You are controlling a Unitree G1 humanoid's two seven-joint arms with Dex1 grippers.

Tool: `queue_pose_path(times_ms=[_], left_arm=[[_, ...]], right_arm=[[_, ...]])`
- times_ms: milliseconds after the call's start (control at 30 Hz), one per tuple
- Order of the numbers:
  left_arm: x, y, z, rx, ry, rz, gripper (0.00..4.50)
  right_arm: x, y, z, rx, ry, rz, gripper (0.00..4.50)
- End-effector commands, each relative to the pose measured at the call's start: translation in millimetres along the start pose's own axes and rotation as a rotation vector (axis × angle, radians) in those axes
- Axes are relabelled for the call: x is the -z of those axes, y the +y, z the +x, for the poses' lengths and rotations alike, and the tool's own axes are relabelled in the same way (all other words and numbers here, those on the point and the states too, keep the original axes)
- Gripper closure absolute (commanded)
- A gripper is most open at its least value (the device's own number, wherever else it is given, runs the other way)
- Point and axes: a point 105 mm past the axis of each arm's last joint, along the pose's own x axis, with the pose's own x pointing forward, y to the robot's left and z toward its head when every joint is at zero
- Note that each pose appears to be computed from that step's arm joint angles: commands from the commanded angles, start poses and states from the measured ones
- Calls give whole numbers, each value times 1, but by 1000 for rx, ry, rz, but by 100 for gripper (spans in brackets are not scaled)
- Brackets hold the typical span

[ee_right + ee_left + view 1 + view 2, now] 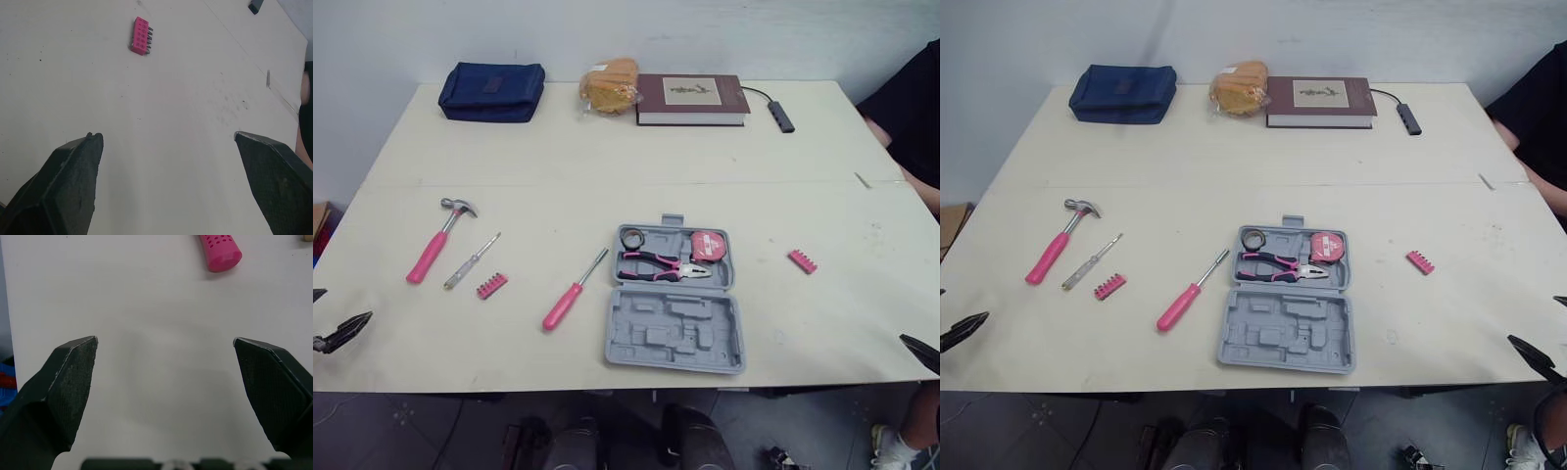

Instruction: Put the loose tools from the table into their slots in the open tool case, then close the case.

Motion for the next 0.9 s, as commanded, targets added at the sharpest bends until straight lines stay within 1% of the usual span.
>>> queue_pose_path(times_ms=[33, 100, 133, 200, 267, 333, 367, 433, 467, 500, 533, 567, 600, 667, 700, 733, 767, 800, 900], left_arm=[[-30, -12, 11, 110, -89, 30, 3], [-63, -43, 27, 290, -200, 29, 3], [-75, -59, 32, 361, -232, 36, 3], [-94, -84, 42, 434, -277, 74, 3], [-117, -118, 53, 546, -327, 104, 3], [-135, -147, 61, 628, -366, 142, 3], [-140, -156, 64, 653, -376, 160, 3], [-152, -179, 73, 699, -398, 158, 58], [-155, -187, 76, 714, -400, 150, 79], [-156, -196, 79, 742, -397, 168, 112], [-159, -206, 85, 762, -393, 177, 169], [-161, -216, 91, 780, -391, 165, 196], [-163, -227, 97, 798, -390, 174, 244], [-163, -244, 103, 840, -374, 202, 283], [-162, -250, 106, 851, -367, 220, 341], [-164, -255, 109, 851, -363, 213, 368], [-165, -260, 113, 847, -362, 209, 422], [-166, -264, 116, 849, -361, 200, 442], [-163, -278, 119, 878, -331, 198, 442]], right_arm=[[-23, -3, 7, 15, -102, 57, 0], [-48, 8, 21, -53, -202, 146, 0], [-58, 16, 27, -100, -226, 166, 0], [-71, 30, 38, -178, -237, 162, 0], [-88, 48, 53, -268, -256, 155, 0], [-97, 64, 64, -344, -252, 158, 0], [-99, 70, 68, -369, -241, 159, 0], [-99, 78, 75, -398, -220, 151, 57], [-98, 80, 77, -401, -214, 150, 77], [-97, 84, 80, -409, -210, 144, 116], [-96, 90, 85, -422, -205, 135, 176], [-93, 93, 90, -412, -201, 126, 209], [-91, 97, 94, -411, -195, 125, 260], [-86, 100, 100, -407, -175, 114, 316], [-85, 101, 103, -403, -170, 112, 366], [-84, 101, 107, -401, -163, 99, 398], [-83, 102, 111, -393, -158, 90, 449], [-82, 102, 114, -389, -157, 84, 450], [-82, 102, 123, -377, -147, 67, 450]])
